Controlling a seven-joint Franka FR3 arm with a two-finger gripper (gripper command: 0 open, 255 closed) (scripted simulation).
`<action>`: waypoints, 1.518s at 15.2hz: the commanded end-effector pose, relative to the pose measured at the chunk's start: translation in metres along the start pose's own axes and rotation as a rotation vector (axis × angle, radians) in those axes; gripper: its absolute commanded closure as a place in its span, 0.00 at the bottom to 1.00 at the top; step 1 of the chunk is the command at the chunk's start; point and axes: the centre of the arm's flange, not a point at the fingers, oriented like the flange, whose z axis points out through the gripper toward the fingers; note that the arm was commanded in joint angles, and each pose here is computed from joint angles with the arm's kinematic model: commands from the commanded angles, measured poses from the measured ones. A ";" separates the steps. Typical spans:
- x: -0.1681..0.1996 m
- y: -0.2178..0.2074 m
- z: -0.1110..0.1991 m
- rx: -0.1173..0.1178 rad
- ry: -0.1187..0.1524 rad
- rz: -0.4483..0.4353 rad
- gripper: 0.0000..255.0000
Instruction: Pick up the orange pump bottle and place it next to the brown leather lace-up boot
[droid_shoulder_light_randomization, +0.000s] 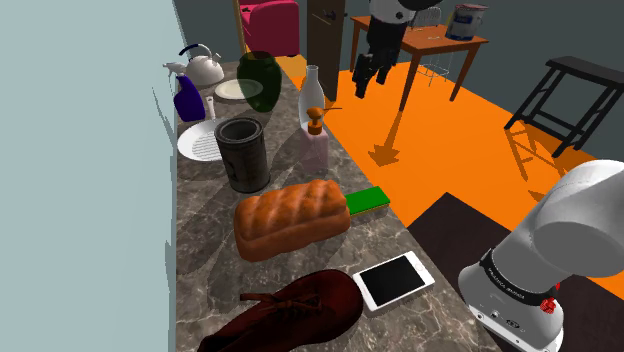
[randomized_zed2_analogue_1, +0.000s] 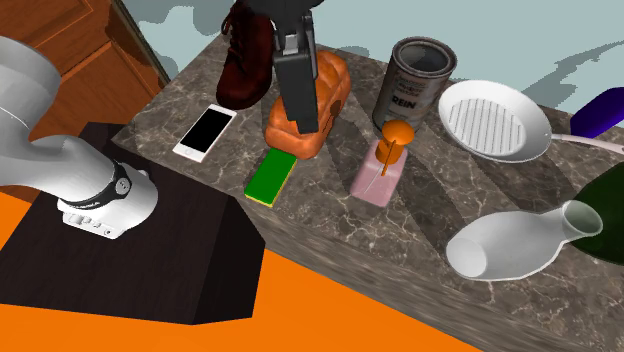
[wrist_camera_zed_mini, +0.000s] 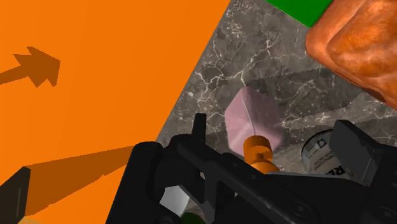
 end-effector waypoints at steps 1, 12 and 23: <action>0.024 -0.010 0.016 -0.015 -0.002 -0.015 0.00; 0.138 -0.055 0.103 -0.097 -0.020 -0.092 0.00; 0.141 -0.053 0.146 -0.100 -0.020 -0.095 0.00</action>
